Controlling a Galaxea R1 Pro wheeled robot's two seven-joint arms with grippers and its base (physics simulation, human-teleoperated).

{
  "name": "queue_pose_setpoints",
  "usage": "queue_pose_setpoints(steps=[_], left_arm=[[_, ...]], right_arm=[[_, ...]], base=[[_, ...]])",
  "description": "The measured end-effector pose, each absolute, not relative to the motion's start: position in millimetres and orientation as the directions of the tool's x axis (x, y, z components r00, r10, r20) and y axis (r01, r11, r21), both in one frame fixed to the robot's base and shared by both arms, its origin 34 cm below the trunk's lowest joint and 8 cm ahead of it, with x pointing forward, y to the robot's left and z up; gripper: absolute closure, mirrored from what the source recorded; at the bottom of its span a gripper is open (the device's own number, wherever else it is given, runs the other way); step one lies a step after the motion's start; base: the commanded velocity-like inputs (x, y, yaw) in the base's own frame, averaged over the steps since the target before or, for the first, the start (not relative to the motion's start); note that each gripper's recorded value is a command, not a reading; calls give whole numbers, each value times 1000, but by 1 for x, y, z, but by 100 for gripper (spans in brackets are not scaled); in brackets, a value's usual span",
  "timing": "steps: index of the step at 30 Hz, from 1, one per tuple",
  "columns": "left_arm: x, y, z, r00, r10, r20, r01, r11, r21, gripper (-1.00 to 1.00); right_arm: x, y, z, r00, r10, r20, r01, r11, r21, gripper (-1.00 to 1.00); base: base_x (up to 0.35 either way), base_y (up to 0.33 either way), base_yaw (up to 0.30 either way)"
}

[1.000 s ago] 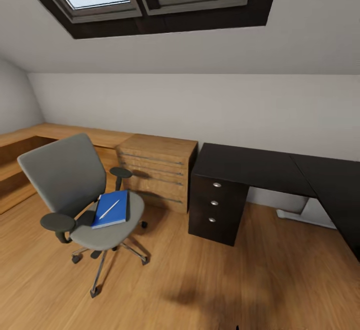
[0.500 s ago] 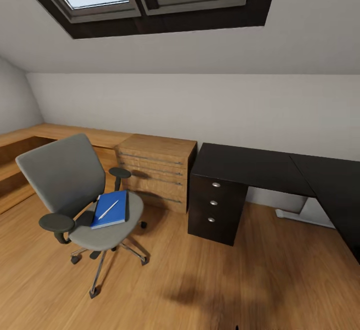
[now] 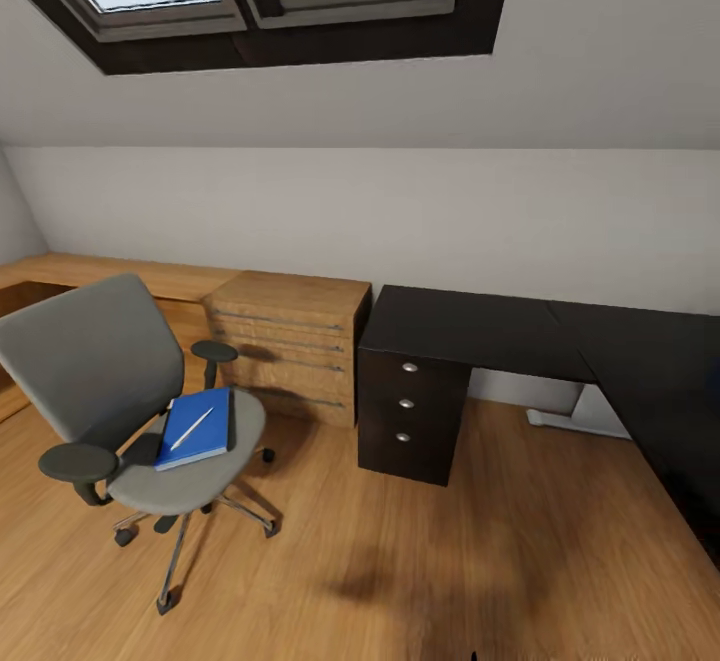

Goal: In the bedroom, organize the workspace by keeping the computer under the desk, ensuring the monitor is on the desk, placing the keyboard on the desk next to the monitor, placing the mouse on the desk next to the keyboard, moving the folder from the swivel chair onto the desk next to the mouse, stacking the notebook on top of the folder with the pen on top of the notebook, and positioning the swivel chair next to the desk.

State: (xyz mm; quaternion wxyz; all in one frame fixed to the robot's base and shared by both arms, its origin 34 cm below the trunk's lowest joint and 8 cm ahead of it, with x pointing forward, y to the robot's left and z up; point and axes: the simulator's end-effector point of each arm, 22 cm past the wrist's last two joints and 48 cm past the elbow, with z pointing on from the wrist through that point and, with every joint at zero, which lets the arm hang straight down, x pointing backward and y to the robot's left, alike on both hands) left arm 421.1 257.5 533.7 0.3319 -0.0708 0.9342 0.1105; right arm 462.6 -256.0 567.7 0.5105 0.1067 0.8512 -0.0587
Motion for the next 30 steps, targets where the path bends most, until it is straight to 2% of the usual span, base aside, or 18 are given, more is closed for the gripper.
queue_pose_setpoints(steps=[30], left_arm=[[421,256,534,-769,-58,-637,-205,966,158,-100]], right_arm=[[462,-255,567,-457,121,-881,239,971,9,-100]], base=[[0,0,-263]])
